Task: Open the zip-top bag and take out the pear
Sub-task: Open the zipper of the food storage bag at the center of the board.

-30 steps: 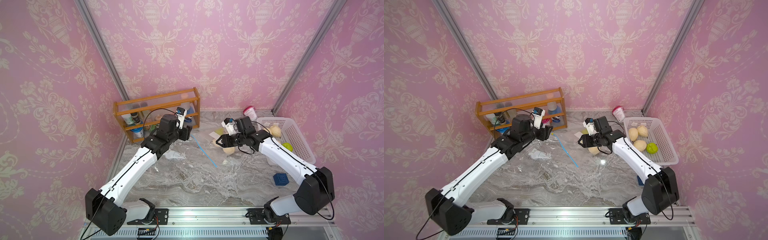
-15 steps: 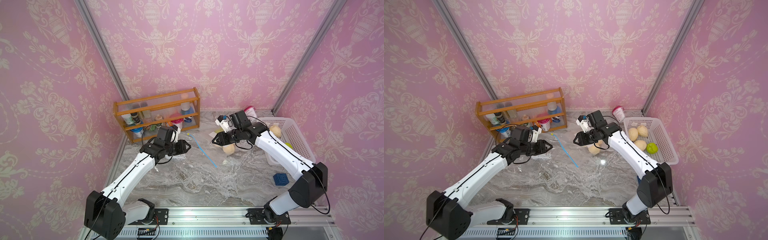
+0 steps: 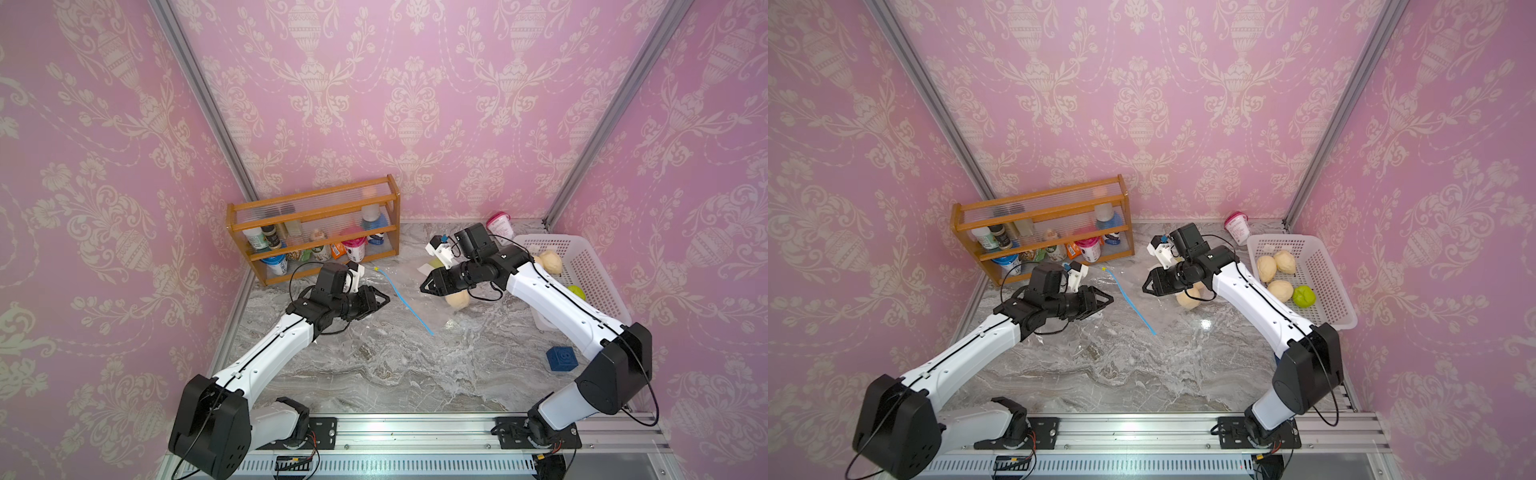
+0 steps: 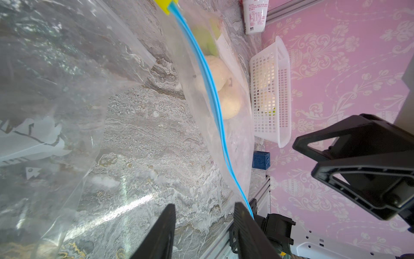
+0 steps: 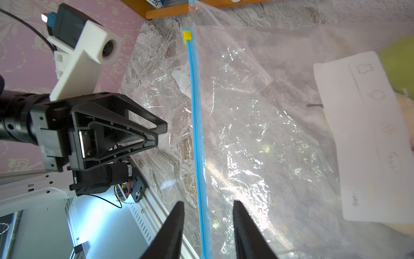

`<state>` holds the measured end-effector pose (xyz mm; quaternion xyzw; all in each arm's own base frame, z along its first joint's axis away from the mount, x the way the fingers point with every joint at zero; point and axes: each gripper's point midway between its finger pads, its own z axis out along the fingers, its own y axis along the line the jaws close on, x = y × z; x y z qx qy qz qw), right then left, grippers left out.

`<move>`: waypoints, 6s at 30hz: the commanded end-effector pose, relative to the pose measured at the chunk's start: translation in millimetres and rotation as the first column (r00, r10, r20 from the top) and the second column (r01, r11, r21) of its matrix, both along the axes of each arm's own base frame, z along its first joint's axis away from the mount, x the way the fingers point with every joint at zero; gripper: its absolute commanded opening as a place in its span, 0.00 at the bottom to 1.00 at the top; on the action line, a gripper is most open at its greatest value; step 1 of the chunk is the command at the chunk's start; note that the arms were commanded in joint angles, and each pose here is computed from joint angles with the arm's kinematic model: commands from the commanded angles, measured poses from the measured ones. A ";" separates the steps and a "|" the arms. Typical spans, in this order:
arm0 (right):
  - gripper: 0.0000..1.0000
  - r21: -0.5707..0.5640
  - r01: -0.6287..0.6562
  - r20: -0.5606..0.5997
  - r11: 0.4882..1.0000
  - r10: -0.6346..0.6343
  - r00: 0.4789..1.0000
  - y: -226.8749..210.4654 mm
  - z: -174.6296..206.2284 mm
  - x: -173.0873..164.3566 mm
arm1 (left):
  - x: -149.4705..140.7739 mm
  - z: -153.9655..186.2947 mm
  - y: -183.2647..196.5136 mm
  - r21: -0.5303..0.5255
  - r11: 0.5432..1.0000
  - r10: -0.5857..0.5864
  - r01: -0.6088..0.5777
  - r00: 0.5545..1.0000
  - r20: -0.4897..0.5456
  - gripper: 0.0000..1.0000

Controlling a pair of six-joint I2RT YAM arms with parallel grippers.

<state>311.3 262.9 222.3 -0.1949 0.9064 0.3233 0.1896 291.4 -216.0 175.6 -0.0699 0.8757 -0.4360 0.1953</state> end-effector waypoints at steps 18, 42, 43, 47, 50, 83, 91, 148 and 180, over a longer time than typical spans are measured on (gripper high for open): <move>0.40 0.004 0.009 -0.044 1.000 -0.009 0.999 0.7 -9.5 -7.2 | 11.8 -17.2 -17.9 -0.032 0.999 0.003 -0.004 1.000 -0.024 0.38; 0.41 0.011 0.023 -0.061 1.000 -0.022 0.998 0.2 -12.6 -9.2 | 14.8 -23.9 -28.2 -0.027 1.000 -0.011 0.011 1.000 -0.028 0.38; 0.41 0.013 0.023 -0.062 1.000 -0.022 0.998 0.3 -12.6 -9.5 | 14.7 -24.4 -28.5 -0.026 1.000 -0.012 0.011 1.000 -0.029 0.38; 0.41 0.017 0.023 -0.056 1.000 -0.022 0.998 0.1 -9.8 -9.9 | 14.7 -28.1 -30.4 -0.023 1.000 -0.016 0.015 0.999 -0.034 0.38; 0.41 0.018 0.025 -0.055 1.000 -0.024 0.998 -0.8 -8.7 -11.2 | 15.4 -27.5 -32.7 -0.026 0.999 -0.020 0.019 0.999 -0.030 0.38; 0.42 -0.066 0.020 -0.014 0.998 -0.021 1.000 -9.2 -14.1 -15.2 | -1.9 -9.0 -24.3 0.070 0.997 -0.045 0.044 0.999 0.004 0.53; 0.42 -0.158 -0.067 -0.002 0.985 0.067 0.998 6.7 -17.3 -15.7 | -32.4 -9.5 5.5 0.097 0.995 -0.007 0.016 0.996 -0.091 0.48; 0.35 -0.594 -0.048 0.132 0.803 0.156 0.979 70.6 -71.2 7.9 | -7.3 -87.4 1.2 0.090 0.996 0.010 0.003 0.990 -0.141 0.22; 0.19 -0.609 -0.058 0.105 0.791 0.152 0.983 71.6 -85.1 8.3 | -6.8 -76.0 2.1 0.081 0.997 0.015 -0.006 0.994 -0.110 0.22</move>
